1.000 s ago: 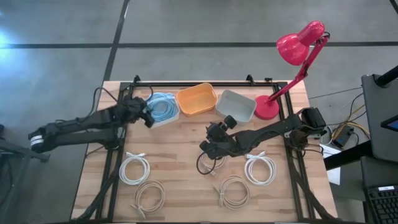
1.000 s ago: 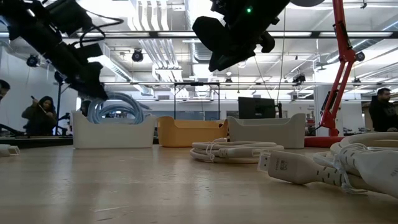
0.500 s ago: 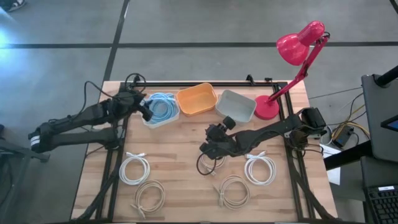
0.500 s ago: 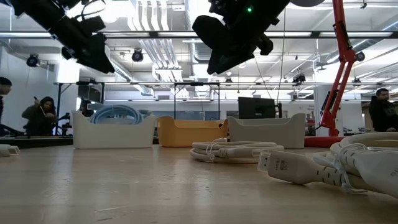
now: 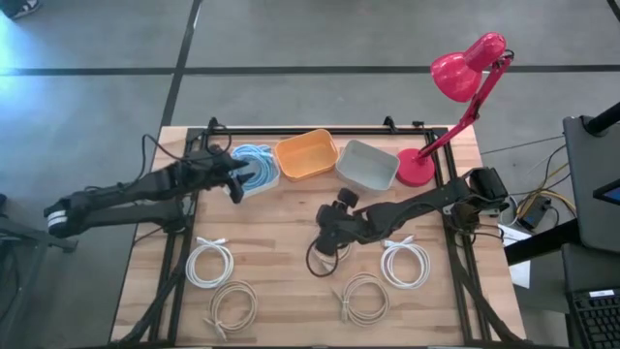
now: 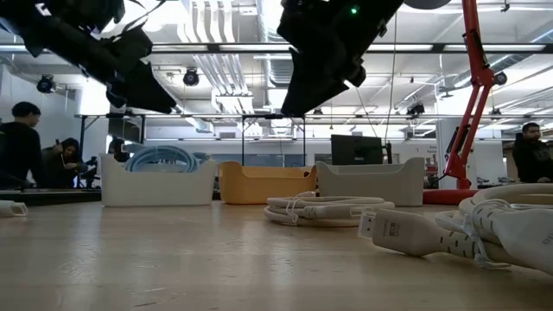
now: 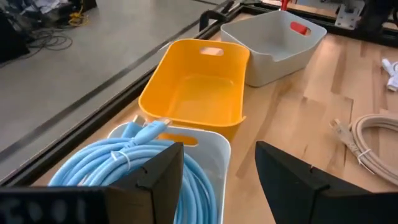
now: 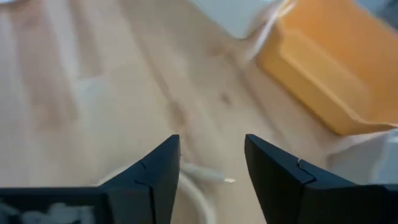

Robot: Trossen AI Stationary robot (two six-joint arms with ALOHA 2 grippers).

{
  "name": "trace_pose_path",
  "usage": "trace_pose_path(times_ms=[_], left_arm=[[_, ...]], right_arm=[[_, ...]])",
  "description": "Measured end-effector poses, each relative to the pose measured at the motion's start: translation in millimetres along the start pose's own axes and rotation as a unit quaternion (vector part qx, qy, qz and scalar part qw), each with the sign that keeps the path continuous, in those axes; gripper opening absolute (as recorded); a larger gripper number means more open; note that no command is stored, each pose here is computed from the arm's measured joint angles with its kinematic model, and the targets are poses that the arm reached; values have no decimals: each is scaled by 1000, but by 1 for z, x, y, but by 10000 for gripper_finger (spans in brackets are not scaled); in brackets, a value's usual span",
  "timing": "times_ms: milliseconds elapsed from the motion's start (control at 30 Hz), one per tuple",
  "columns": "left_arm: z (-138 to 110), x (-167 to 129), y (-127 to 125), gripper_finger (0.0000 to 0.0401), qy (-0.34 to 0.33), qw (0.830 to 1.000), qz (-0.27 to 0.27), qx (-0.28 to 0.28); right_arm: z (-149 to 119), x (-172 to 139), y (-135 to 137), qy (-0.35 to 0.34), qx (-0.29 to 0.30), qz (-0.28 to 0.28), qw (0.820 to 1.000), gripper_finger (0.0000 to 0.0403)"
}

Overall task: Pick & Place USB Port
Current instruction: Put the top brown charger cable into the gray bin

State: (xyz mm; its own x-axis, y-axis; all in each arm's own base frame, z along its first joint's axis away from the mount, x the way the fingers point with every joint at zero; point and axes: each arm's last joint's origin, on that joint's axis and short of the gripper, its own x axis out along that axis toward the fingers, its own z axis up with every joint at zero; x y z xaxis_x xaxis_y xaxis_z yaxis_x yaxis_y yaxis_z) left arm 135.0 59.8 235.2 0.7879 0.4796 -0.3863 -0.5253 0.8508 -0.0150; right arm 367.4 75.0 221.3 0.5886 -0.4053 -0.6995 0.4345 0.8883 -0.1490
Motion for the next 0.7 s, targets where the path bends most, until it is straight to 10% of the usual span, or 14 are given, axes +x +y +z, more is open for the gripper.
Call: trace_pose_path(times_ms=[700], left_arm=[[-7,4,-5,206,-6,996,-79,-27]], right_arm=[[-43,75,-9,194,41,-2,980,199]])
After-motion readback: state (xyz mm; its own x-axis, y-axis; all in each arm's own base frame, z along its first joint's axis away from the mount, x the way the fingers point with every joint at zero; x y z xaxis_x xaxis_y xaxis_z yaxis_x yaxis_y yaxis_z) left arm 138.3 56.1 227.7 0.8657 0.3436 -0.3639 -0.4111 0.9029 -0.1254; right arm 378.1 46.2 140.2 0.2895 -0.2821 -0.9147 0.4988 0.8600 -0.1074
